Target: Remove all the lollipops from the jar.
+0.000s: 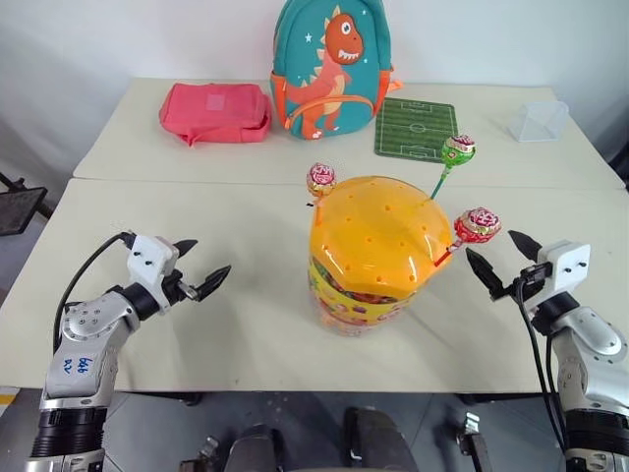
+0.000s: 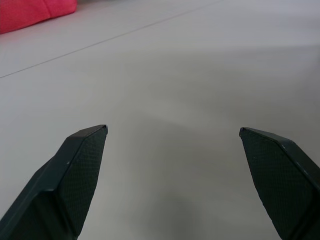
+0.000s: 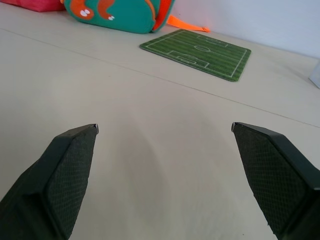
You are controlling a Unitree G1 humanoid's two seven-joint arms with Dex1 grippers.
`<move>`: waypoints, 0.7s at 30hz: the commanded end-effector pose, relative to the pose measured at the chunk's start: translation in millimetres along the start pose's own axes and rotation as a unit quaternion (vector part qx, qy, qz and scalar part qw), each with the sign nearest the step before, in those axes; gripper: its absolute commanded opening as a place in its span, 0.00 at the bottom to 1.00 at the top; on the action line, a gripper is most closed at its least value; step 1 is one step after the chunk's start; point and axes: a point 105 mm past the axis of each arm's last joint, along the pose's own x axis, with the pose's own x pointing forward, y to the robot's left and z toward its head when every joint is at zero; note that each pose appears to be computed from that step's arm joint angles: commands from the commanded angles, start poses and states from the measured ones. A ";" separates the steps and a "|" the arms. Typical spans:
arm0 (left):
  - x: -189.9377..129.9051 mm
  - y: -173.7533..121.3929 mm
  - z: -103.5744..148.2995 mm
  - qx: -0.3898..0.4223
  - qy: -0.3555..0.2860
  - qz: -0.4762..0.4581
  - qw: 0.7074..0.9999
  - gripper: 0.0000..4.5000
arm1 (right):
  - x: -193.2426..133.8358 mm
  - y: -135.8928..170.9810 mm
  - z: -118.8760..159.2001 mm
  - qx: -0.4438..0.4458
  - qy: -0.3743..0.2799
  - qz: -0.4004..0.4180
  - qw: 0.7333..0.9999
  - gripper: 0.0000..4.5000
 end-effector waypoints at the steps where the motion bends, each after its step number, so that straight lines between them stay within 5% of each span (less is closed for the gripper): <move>1: -1.9 -0.3 10.0 0.019 -0.026 -0.021 0.999 1.00 | -3.9 -3.8 18.9 -0.005 -0.029 0.019 0.999 1.00; 6: -5.1 17.7 34.7 -0.013 -0.082 -0.057 0.995 1.00 | -28.7 -0.9 50.5 0.010 -0.042 0.084 0.996 1.00; 11: -8.4 18.1 62.8 0.005 -0.067 -0.208 0.976 1.00 | -75.9 -6.4 89.5 0.024 -0.015 0.133 0.991 1.00; 15: -8.4 24.9 100.2 0.016 -0.080 -0.277 0.957 1.00 | -98.5 4.1 134.0 -0.012 -0.063 0.182 0.981 1.00; 21: 4.6 8.1 125.9 0.044 -0.117 -0.348 0.929 1.00 | -115.4 39.1 161.3 -0.042 -0.109 0.235 0.965 1.00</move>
